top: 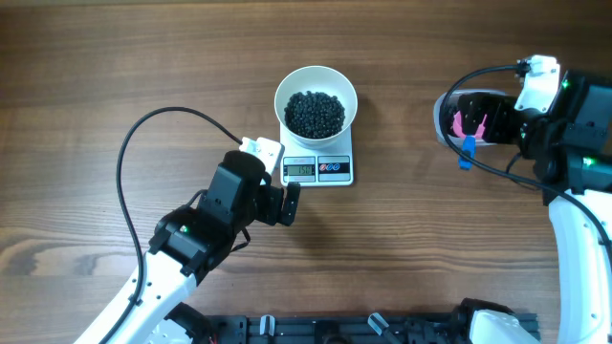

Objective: Scoop item into bowl and weigh 150g on scale
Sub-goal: 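Lower the pink scoop into the bean tub, right gripper, then open the right gripper, release the scoop, and retract toward the front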

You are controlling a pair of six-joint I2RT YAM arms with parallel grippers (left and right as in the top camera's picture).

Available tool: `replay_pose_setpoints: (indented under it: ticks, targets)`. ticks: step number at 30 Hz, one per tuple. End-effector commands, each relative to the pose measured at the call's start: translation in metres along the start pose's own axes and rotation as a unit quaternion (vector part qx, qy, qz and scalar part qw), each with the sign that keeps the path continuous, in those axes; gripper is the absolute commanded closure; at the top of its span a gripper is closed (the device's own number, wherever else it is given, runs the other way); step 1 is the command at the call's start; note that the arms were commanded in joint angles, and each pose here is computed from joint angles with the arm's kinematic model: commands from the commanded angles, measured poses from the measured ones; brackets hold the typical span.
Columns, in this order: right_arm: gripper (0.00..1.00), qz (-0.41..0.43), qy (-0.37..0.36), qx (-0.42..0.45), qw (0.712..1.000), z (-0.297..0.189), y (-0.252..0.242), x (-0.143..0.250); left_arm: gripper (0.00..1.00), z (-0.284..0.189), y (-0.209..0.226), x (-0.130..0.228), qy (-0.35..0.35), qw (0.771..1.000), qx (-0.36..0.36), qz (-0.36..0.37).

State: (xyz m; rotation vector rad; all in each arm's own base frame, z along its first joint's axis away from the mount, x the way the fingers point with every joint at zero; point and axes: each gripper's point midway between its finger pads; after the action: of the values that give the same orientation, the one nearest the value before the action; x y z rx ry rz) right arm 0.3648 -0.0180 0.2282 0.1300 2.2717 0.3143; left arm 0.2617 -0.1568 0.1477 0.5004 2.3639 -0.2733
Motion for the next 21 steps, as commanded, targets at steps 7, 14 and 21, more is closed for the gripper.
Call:
replay_pose_setpoints:
  ticks: [7, 14, 21]
  targets:
    - [0.00, -0.144, -0.102, 0.005, 0.984, -0.043, 0.041, 0.006, 0.00, 0.001, 0.004, 0.000, 0.000, 1.000, -0.008, 0.008]
    - [0.00, -0.164, -0.144, -0.004, 0.976, -0.054, 0.050, 0.033, 0.00, 0.001, 0.004, 0.000, 0.000, 1.000, -0.008, 0.008]
    - [0.00, -0.177, -0.209, -0.011, 0.962, -0.058, 0.051, 0.047, 0.00, 0.001, 0.004, 0.000, 0.000, 1.000, -0.008, 0.008]
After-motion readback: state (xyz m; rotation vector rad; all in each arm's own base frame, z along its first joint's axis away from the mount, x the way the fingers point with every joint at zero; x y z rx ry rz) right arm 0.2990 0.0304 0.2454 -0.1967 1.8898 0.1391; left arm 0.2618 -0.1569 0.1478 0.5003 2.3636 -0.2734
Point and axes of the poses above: each gripper's point midway between its finger pads, its own z axis out along the fingers, its own y axis along the line the jaws close on, x = y × z, and after that the axes turned 4 degrees about z, right-handed
